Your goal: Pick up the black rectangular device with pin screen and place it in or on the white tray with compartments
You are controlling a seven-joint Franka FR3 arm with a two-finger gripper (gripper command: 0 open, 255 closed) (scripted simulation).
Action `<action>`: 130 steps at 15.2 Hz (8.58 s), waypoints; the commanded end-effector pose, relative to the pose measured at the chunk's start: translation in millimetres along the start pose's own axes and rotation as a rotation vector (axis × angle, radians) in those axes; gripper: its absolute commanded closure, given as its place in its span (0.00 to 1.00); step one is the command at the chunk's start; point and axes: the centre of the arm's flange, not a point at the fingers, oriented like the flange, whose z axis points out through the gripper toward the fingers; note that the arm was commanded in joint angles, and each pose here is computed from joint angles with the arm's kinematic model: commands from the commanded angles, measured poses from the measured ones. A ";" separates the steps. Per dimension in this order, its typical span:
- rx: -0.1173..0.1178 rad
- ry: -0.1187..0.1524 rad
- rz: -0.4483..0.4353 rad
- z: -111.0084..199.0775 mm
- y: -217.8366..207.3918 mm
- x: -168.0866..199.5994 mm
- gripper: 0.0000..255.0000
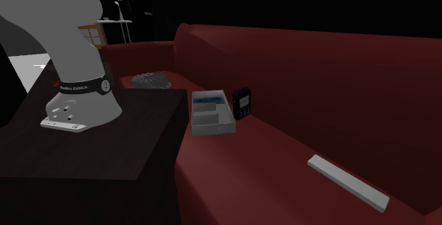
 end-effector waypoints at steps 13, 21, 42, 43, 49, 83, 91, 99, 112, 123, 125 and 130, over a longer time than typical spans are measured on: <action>0.049 0.049 -0.175 117.6 -66.9 68.4 0.00; 0.082 0.081 -0.291 192.2 -121.0 110.0 0.00; 0.163 0.162 -0.580 368.6 -284.9 193.0 0.00; 0.163 0.162 -0.580 373.7 -285.9 193.5 0.00; 0.163 0.162 -0.580 402.4 -291.7 196.6 0.00; 0.163 0.162 -0.580 313.2 -281.7 194.8 1.00; 0.163 0.162 -0.580 276.0 -277.4 194.0 1.00; 0.163 0.162 -0.580 249.0 -295.2 93.5 1.00; 0.163 0.162 -0.580 280.9 -310.5 37.7 1.00; 0.163 0.162 -0.580 338.6 -317.0 38.9 1.00; 0.163 0.162 -0.580 345.1 -317.7 39.0 1.00; 0.163 0.162 -0.580 345.1 -317.7 39.0 1.00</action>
